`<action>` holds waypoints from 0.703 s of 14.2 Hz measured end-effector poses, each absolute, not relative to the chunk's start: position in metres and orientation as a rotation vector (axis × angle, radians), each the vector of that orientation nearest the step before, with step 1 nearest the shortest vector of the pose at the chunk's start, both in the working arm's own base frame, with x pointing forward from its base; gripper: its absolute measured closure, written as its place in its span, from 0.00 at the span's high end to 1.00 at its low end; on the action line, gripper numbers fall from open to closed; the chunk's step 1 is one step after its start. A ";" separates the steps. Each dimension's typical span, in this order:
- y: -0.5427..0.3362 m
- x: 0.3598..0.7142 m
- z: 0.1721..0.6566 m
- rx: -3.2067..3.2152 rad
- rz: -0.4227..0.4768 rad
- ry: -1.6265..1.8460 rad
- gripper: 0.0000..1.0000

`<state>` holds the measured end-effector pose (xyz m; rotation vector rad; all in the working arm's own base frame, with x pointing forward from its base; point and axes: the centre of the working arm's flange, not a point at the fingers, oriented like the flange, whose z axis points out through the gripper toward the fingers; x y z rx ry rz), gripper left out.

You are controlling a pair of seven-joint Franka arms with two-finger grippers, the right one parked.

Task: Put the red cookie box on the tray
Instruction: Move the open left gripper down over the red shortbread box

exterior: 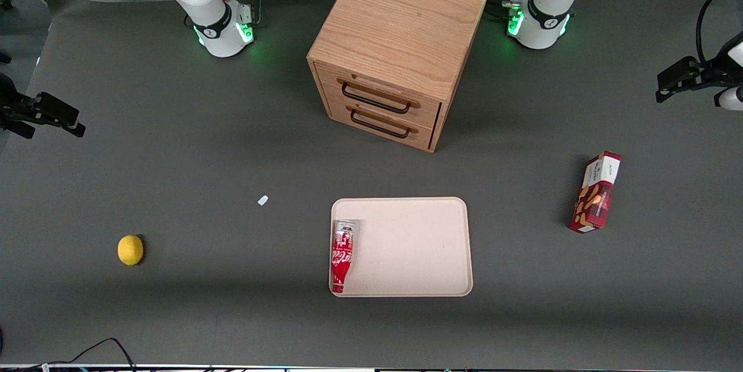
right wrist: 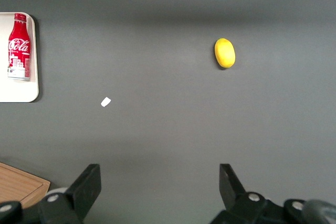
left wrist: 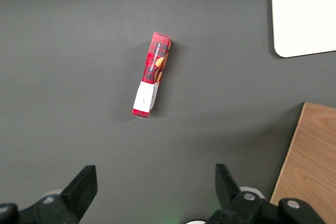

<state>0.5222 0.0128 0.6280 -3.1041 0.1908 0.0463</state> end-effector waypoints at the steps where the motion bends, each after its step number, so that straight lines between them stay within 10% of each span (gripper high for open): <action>1: 0.013 0.522 0.628 -3.104 0.046 0.191 1.00; 10: 0.009 0.551 0.590 -3.102 0.098 0.208 1.00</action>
